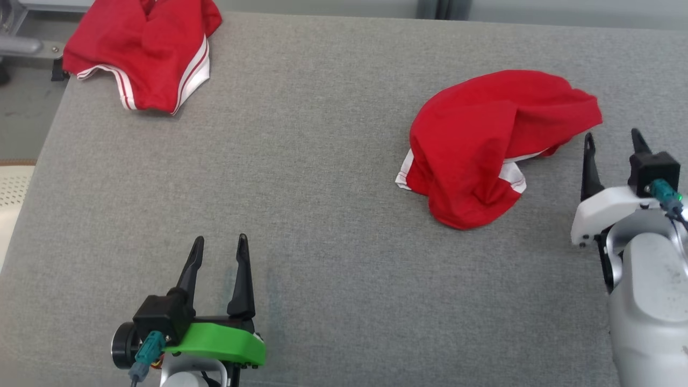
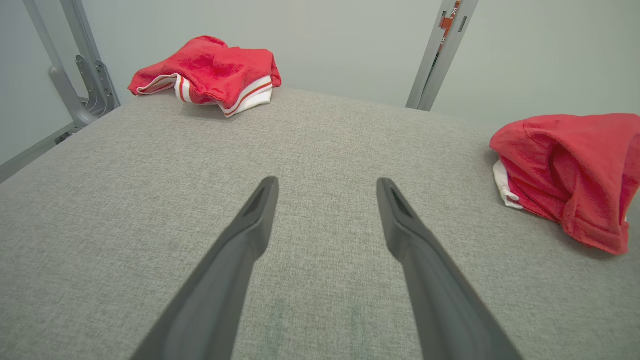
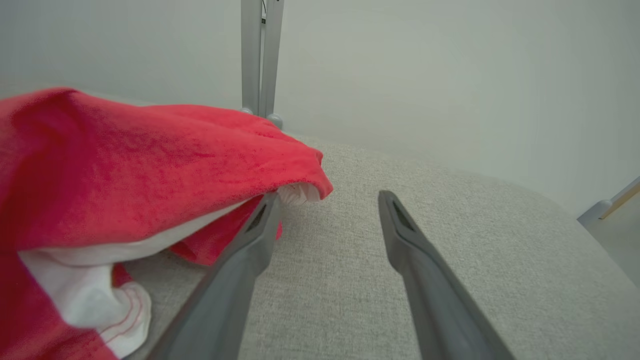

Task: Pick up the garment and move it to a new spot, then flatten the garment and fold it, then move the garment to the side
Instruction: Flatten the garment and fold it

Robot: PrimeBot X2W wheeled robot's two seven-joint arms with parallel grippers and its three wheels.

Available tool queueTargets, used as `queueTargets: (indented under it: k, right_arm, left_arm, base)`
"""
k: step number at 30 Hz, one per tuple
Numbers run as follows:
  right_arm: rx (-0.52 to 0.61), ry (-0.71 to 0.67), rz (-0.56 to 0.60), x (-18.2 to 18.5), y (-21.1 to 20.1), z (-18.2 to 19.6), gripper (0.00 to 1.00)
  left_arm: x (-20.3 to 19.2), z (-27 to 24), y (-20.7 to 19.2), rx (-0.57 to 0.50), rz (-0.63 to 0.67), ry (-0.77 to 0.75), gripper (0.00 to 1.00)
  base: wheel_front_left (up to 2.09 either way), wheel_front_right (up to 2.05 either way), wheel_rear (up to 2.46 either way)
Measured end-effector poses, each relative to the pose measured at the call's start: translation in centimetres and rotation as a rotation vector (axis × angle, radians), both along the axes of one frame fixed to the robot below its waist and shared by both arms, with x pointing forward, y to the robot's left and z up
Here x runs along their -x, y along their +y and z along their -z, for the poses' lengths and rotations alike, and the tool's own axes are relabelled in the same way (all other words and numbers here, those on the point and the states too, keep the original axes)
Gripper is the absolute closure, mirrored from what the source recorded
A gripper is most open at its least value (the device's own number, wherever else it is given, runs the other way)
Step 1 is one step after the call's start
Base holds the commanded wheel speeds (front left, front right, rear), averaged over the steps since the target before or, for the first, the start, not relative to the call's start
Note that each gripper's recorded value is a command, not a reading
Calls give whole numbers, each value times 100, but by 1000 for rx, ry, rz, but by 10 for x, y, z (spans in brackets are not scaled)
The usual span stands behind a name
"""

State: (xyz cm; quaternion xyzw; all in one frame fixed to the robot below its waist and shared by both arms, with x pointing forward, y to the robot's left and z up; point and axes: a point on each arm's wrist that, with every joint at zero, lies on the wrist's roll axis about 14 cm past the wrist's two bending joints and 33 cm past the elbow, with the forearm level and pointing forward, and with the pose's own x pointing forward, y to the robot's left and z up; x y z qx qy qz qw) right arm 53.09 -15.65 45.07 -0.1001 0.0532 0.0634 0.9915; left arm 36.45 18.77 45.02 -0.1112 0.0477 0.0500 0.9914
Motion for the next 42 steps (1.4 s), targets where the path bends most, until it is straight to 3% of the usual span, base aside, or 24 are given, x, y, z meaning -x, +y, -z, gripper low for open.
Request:
queueTargets:
  k: [10, 19, 20, 23, 33, 42]
  right_arm:
    - [-71, 127, -118, 49, 41, 39, 0]
    - [-60, 206, -242, 32, 84, 58, 0]
    - [-58, 218, -252, 32, 88, 61, 38]
    - [-59, 245, -277, 30, 98, 68, 98]
    - [-142, 159, -356, 45, 132, 40, 100]
    - [-271, -56, -466, 73, 164, -33, 100]
  left_arm:
    - [-4, -7, -11, 2, 43, -27, 0]
    - [2, -1, 4, -3, -10, -1, 0]
    - [3, 0, 6, -4, -16, 2, 0]
    - [7, 1, 13, -7, -41, 8, 0]
    - [9, -6, 19, -9, -66, -13, 0]
    - [4, -11, 7, -2, -23, -32, 0]
  base:
    - [0, 0, 0]
    - [0, 0, 0]
    - [0, 0, 0]
    - [0, 0, 0]
    - [0, 0, 0]
    - [0, 0, 0]
